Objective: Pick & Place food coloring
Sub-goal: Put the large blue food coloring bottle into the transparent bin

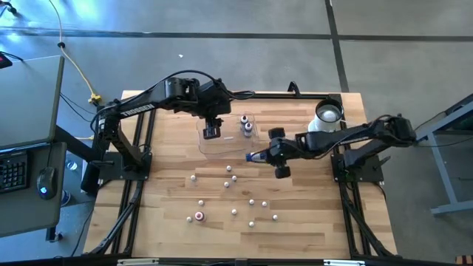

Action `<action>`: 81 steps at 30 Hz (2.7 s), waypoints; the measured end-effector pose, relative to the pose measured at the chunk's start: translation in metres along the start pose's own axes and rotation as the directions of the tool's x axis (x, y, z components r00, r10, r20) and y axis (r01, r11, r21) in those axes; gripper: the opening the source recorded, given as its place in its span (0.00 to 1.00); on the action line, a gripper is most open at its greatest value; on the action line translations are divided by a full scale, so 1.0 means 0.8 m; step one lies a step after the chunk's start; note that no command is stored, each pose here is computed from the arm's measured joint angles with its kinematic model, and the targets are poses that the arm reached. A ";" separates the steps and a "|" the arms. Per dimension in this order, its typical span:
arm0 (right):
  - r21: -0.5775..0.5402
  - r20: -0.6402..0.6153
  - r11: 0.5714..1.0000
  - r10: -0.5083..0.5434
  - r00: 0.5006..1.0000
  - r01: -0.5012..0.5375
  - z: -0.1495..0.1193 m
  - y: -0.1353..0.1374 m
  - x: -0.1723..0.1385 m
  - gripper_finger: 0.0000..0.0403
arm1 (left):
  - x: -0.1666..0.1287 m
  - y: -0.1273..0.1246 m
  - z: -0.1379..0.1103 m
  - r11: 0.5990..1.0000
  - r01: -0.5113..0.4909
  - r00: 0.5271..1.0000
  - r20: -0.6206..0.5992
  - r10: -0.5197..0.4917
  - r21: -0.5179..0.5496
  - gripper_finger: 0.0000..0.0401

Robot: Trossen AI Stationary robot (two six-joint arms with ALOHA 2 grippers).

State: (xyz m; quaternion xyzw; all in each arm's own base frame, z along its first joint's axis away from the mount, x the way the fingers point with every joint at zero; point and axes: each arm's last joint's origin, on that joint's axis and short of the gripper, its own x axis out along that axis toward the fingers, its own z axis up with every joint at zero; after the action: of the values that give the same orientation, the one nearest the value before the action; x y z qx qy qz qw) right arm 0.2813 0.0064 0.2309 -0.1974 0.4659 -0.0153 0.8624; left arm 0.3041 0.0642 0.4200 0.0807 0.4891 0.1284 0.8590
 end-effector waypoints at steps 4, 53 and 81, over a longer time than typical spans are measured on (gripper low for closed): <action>-0.144 -0.063 0.985 -0.106 0.992 0.096 0.046 -0.027 -0.040 0.29 | 0.000 0.000 0.000 1.000 -0.004 1.000 -0.004 0.004 -0.011 0.48; -0.884 -0.465 0.153 -0.404 0.788 -0.442 0.081 -0.015 0.099 0.30 | -0.001 -0.003 -0.019 1.000 0.027 0.988 -0.152 -0.027 -0.005 0.48; -0.854 -0.516 0.202 -0.438 0.736 -0.479 0.069 -0.013 0.124 0.30 | -0.001 -0.003 -0.019 1.000 0.026 0.987 -0.160 -0.025 0.005 0.48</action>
State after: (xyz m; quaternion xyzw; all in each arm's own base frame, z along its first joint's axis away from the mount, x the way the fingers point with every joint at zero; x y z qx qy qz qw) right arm 0.3835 -0.0057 0.1824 -0.6674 0.6446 0.2251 0.2973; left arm 0.2905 0.0616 0.4122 0.0668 0.5578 0.1218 0.8182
